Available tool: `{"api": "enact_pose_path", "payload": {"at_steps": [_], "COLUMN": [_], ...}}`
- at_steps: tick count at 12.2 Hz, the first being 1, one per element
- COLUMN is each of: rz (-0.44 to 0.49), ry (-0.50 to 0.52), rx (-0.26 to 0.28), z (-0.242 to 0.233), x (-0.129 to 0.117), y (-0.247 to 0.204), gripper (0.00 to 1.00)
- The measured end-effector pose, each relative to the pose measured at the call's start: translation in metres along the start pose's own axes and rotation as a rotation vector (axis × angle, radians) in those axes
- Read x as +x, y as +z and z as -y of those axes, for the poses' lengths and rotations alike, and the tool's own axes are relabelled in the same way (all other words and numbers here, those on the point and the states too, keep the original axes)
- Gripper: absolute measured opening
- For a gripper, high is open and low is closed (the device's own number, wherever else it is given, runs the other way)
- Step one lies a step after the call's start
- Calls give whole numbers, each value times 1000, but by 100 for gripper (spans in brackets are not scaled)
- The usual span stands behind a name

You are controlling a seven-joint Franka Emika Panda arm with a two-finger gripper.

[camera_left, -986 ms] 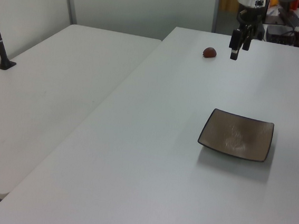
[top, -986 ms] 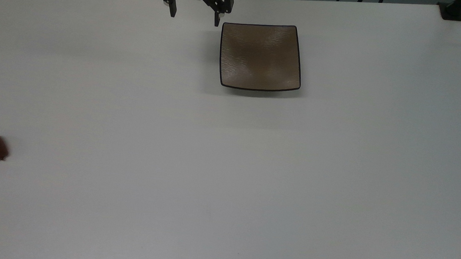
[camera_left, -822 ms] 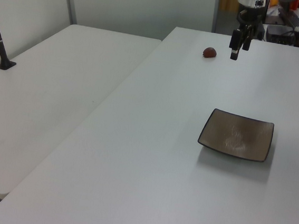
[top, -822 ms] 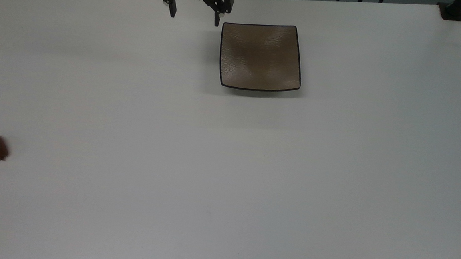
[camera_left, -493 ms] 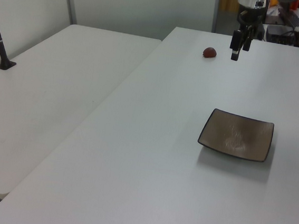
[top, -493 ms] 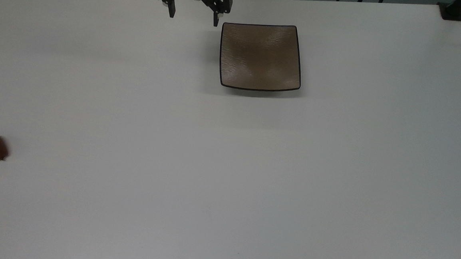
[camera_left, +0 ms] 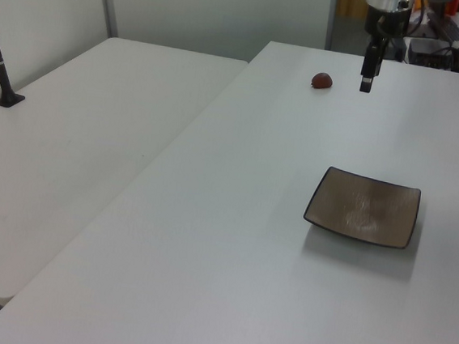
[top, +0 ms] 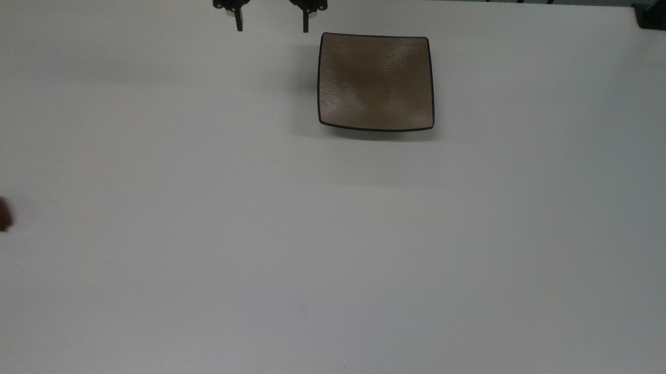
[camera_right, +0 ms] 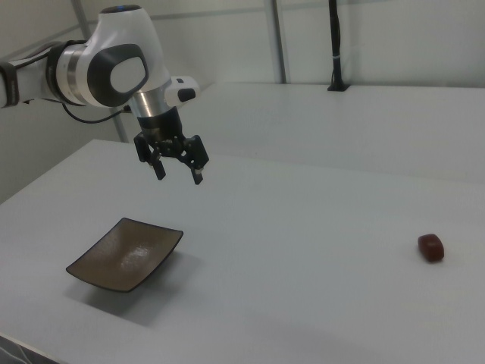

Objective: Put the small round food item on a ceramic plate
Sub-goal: 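Move the open gripper over the dark red round food item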

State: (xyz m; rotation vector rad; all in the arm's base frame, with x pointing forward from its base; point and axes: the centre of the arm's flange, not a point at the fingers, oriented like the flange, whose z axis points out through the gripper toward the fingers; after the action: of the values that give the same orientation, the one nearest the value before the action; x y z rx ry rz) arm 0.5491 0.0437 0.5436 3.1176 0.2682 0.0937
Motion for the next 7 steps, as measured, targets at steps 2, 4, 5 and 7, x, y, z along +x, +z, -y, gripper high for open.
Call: {"api": "enact_pose_path", "payload": {"at_steps": [2,4,5,7], "rz": [-21,-48,-55,-93], "ry": [-120,-201,-240,-284], "rx": [-17,-57,-79,-144], "z": [-16,-40,-58,-103], "x": [2,7,9,18], "y": [0,4,10,26], "gripper": [100,100,100,100]}}
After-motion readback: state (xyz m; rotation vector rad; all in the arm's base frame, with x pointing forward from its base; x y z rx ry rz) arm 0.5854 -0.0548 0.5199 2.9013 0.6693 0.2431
